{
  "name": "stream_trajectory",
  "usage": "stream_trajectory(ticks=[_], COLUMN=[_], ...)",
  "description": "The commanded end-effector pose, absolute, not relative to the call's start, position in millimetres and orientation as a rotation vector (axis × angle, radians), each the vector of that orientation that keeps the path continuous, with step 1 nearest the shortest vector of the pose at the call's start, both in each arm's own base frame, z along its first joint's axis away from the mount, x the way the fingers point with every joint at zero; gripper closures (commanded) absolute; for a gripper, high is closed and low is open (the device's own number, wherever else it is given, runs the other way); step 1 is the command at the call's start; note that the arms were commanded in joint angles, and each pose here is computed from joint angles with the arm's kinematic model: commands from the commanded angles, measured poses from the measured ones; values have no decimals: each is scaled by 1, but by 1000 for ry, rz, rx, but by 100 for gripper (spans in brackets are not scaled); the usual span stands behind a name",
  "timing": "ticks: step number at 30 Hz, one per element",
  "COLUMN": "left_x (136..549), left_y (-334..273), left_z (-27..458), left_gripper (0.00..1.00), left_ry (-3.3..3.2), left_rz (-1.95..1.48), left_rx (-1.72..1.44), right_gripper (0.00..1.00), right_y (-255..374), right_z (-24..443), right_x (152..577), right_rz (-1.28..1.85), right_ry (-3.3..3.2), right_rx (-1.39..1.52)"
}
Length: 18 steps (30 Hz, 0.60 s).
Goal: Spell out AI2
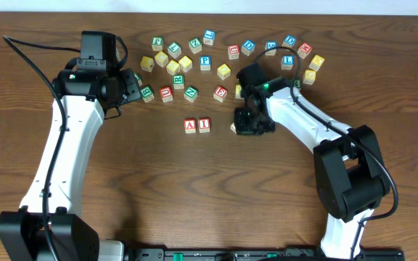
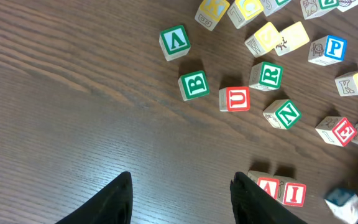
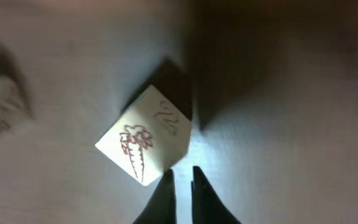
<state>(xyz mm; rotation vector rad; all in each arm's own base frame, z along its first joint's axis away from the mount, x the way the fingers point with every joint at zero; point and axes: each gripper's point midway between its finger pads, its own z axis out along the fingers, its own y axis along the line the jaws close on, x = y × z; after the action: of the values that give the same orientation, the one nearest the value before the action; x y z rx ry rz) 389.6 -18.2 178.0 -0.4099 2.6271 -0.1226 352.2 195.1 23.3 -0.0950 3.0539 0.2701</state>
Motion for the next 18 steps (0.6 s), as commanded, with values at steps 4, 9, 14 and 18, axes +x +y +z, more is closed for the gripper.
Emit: stream_trajectory(ticks=[4,9,14,18], left_x=[388,387,387,387], left_y=[-15,-15,-15,-15], left_z=[175,175,175,175], left_gripper=[50,50,50,50], left_ry=[2634,2635,2637,2637], left_rz=[-100,-100,-99,-99], left_rx=[-405,-405,-405,-405], right_gripper=[89,94,99,99], right_y=[202,202,210,212], right_z=[25,29,33,34], right_x=[387,399,398,397], right_rz=[281,296,408,478], right_ry=[2884,2835,2854,2879], right_rx=[-326,-319,-226,-89])
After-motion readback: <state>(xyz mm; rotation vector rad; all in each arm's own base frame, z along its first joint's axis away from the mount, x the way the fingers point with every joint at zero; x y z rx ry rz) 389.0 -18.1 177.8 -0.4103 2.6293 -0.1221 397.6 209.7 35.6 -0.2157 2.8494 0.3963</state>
